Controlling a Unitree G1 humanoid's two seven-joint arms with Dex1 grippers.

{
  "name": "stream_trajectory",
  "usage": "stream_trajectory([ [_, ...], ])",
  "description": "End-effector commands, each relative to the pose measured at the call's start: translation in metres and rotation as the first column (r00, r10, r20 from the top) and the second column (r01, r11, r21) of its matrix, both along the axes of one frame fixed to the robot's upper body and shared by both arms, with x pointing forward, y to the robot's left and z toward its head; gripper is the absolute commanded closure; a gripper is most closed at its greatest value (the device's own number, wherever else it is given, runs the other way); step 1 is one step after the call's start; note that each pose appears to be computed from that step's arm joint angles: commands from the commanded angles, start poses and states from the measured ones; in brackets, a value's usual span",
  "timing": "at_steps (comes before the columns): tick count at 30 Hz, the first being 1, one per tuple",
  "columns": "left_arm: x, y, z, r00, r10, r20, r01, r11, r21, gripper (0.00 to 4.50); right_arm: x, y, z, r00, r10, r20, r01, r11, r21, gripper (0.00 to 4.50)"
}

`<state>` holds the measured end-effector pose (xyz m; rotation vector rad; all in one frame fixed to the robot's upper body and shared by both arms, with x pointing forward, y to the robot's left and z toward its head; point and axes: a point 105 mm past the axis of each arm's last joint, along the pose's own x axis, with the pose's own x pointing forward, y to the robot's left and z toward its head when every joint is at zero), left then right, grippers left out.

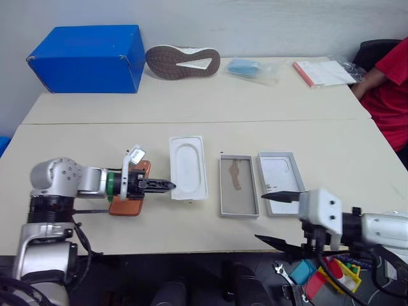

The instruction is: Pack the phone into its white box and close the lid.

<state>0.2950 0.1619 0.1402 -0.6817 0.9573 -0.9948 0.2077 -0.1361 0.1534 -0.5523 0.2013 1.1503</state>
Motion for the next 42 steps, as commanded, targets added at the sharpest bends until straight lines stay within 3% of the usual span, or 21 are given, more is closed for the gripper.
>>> stream_trajectory([
  [1, -0.010, 0.005, 0.019, 0.997, -0.062, 0.036, 0.064, 0.997, -0.041, 4.45, 0.020, 0.003, -0.016, 1.000, -0.012, 0.021, 0.014, 0.998, -0.068, 0.00],
  [4, -0.014, 0.017, 0.025, 0.996, -0.067, 0.050, 0.069, 0.997, -0.044, 4.45, 0.039, 0.015, -0.027, 1.000, -0.009, 0.006, 0.009, 0.998, -0.065, 0.00],
  [7, -0.021, 0.022, 0.030, 0.993, -0.099, 0.065, 0.102, 0.993, -0.058, 4.50, 0.047, 0.023, -0.039, 1.000, 0.020, -0.018, -0.022, 0.997, -0.078, 0.60],
  [12, -0.027, 0.028, 0.029, 0.991, -0.108, 0.079, 0.110, 0.993, -0.030, 4.50, 0.048, 0.030, -0.052, 0.995, 0.093, -0.025, -0.095, 0.989, -0.116, 2.31],
  [18, -0.032, 0.020, 0.031, 0.988, -0.138, 0.076, 0.143, 0.988, -0.058, 4.50, 0.035, 0.035, -0.051, 0.979, 0.201, -0.039, -0.204, 0.972, -0.114, 4.41],
  [26, -0.043, -0.002, 0.034, 0.971, -0.224, 0.085, 0.232, 0.967, -0.105, 4.50, 0.013, 0.038, -0.045, 0.961, 0.274, -0.041, -0.277, 0.956, -0.098, 4.46],
  [36, -0.045, -0.024, 0.019, 0.960, -0.276, 0.046, 0.279, 0.955, -0.099, 4.50, 0.025, 0.043, -0.063, 0.965, 0.264, 0.001, -0.261, 0.956, -0.132, 4.46],
  [39, -0.041, -0.032, 0.013, 0.961, -0.275, 0.031, 0.276, 0.955, -0.104, 4.50, 0.020, 0.043, -0.062, 0.964, 0.264, -0.028, -0.265, 0.958, -0.111, 3.83],
  [42, -0.041, -0.039, 0.009, 0.958, -0.286, 0.020, 0.287, 0.951, -0.111, 4.50, 0.017, 0.042, -0.058, 0.964, 0.266, 0.001, -0.263, 0.956, -0.127, 2.85],
])
